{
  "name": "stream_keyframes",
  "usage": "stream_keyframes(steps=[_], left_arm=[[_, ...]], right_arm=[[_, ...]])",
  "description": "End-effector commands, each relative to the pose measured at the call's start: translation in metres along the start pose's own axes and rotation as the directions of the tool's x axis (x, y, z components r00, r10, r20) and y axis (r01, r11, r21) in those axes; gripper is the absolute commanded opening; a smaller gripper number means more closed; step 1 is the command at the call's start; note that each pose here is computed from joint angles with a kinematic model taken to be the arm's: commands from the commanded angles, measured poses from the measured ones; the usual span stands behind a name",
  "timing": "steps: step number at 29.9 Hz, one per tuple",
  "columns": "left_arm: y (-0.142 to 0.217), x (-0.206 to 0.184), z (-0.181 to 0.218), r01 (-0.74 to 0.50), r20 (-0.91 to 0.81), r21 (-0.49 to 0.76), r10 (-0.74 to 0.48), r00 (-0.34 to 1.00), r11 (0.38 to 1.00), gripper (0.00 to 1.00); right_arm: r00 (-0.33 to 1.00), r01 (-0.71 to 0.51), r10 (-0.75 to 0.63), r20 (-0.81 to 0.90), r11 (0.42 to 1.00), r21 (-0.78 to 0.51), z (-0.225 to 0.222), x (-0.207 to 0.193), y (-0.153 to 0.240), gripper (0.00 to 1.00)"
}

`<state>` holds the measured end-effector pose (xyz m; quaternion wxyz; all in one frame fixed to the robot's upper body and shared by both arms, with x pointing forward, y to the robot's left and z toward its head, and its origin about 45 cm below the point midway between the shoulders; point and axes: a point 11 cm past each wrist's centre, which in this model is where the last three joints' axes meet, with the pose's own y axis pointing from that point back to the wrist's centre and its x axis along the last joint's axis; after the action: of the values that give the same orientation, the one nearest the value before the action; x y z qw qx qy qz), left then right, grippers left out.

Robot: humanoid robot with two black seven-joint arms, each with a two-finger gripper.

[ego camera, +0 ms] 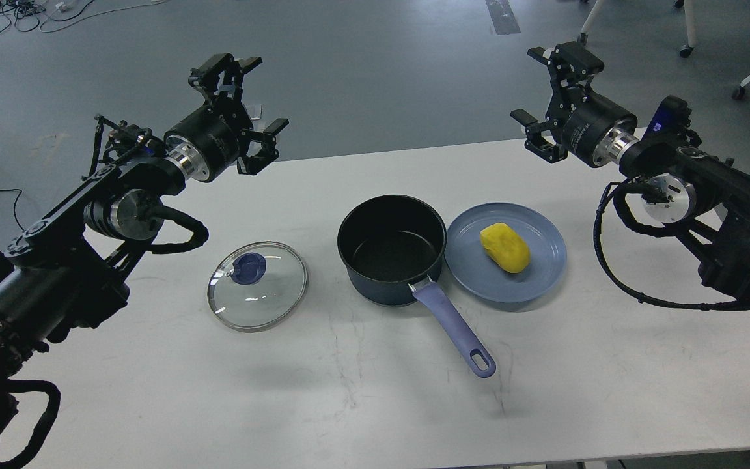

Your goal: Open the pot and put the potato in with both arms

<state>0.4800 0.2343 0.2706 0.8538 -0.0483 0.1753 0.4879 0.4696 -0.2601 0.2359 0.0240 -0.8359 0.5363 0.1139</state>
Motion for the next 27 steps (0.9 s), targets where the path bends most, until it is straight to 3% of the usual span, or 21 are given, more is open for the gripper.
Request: stream_keyframes(steps=[1, 8, 13, 16, 20, 25, 27], left_arm=[[-0.001, -0.004, -0.006, 0.022, -0.022, -0.003, -0.022, 1.0, 1.0, 0.98], [0.0, -0.009, -0.005, 0.068, -0.072, -0.015, -0.068, 0.995, 0.998, 0.98], [0.002, -0.005, -0.003, 0.062, -0.066, -0.014, -0.063, 0.996, 0.998, 0.98], [0.005, -0.002, 0.0, 0.062, -0.062, -0.018, -0.063, 0.996, 0.998, 0.98], [0.012, 0.005, 0.003, 0.065, -0.053, -0.018, -0.066, 0.996, 0.998, 0.98], [0.013, 0.006, 0.001, 0.061, -0.054, -0.017, -0.062, 0.997, 0.998, 0.98], [0.013, 0.006, 0.001, 0.062, -0.052, -0.016, -0.062, 0.997, 0.998, 0.98]], right_arm=[[1.0, -0.002, 0.002, -0.004, 1.0, -0.001, -0.001, 0.0, 0.0, 1.0], [0.999, -0.008, 0.008, -0.039, 1.0, 0.013, -0.015, 0.008, 0.002, 1.0], [0.994, 0.039, -0.044, -0.104, 0.998, -0.049, 0.003, -0.004, 0.003, 1.0], [0.972, 0.059, -0.068, -0.224, 0.997, -0.047, -0.003, -0.009, -0.001, 1.0], [0.853, 0.055, -0.044, -0.52, 0.998, 0.006, -0.021, -0.012, -0.008, 1.0], [0.767, 0.098, -0.063, -0.638, 0.995, 0.02, -0.02, -0.019, -0.007, 1.0], [0.664, 0.119, -0.08, -0.743, 0.993, -0.001, -0.009, -0.022, -0.005, 1.0]])
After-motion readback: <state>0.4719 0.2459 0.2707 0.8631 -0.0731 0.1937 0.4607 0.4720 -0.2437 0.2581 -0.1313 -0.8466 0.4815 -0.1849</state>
